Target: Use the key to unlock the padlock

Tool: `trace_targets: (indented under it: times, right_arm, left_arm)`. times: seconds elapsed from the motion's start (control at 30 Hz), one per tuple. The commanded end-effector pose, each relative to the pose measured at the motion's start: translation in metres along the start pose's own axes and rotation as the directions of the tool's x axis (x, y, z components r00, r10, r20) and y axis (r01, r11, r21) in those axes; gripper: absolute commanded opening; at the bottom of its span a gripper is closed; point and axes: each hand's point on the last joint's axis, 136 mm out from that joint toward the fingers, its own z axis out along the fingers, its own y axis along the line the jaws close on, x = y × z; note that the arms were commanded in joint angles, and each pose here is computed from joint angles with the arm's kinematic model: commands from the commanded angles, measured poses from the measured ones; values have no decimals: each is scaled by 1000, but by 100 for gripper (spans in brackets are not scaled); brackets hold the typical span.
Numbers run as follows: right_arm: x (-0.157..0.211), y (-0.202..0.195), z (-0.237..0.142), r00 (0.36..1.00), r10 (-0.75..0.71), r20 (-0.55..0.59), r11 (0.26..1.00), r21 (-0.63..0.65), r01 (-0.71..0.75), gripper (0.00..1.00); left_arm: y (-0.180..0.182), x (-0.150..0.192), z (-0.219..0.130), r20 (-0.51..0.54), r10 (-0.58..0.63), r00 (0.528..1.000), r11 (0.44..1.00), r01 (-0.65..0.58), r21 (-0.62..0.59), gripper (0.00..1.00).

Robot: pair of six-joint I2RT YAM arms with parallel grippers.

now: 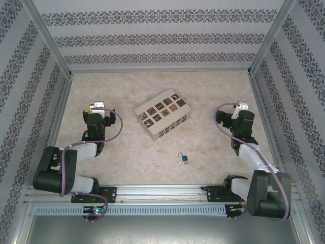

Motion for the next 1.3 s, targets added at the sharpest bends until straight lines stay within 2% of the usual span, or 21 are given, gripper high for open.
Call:
trace_targets:
  times: [0.0,0.23,0.4,0.5,0.67,0.73,0.77,0.87,0.97,1.07,1.27]
  right_arm:
    - [-10,-7,4,997,-7,76,1000,20,6,98]
    - [-7,-11,19,988,-34,149,999,25,30,98]
    - [-13,3,28,981,9,193,997,-82,7,98]
    - [-1,14,29,979,-9,203,987,-152,41,98]
    - [4,19,21,969,-29,246,980,-181,76,98]
    - [5,21,20,966,-34,257,977,-193,86,98]
    - [5,23,20,966,-37,256,976,-199,90,98]
    - [6,24,21,965,-45,256,974,-202,99,98]
    - [12,30,24,965,-81,250,972,-196,132,99]
    - [15,36,34,964,-89,252,967,-208,144,99]
    - [20,26,49,980,-126,153,987,-84,140,99]
  left_arm:
    - [4,-27,-3,86,-13,996,1000,13,1,99]
    - [6,1,-14,5,-6,1000,1000,6,7,99]
    - [0,10,-14,50,-34,998,998,32,47,99]
    - [-9,15,-10,73,-39,997,995,32,90,99]
    - [-20,35,0,67,-25,997,992,17,128,99]
    - [-17,32,1,86,-31,996,993,21,116,99]
    - [-16,36,2,53,-34,998,994,28,106,99]
    - [-16,35,10,36,-22,999,995,18,96,99]
    - [-13,39,22,-41,-28,999,997,31,73,99]
    - [-7,42,24,-58,-63,996,995,67,75,99]
    - [-6,41,24,-55,-63,996,995,67,76,99]
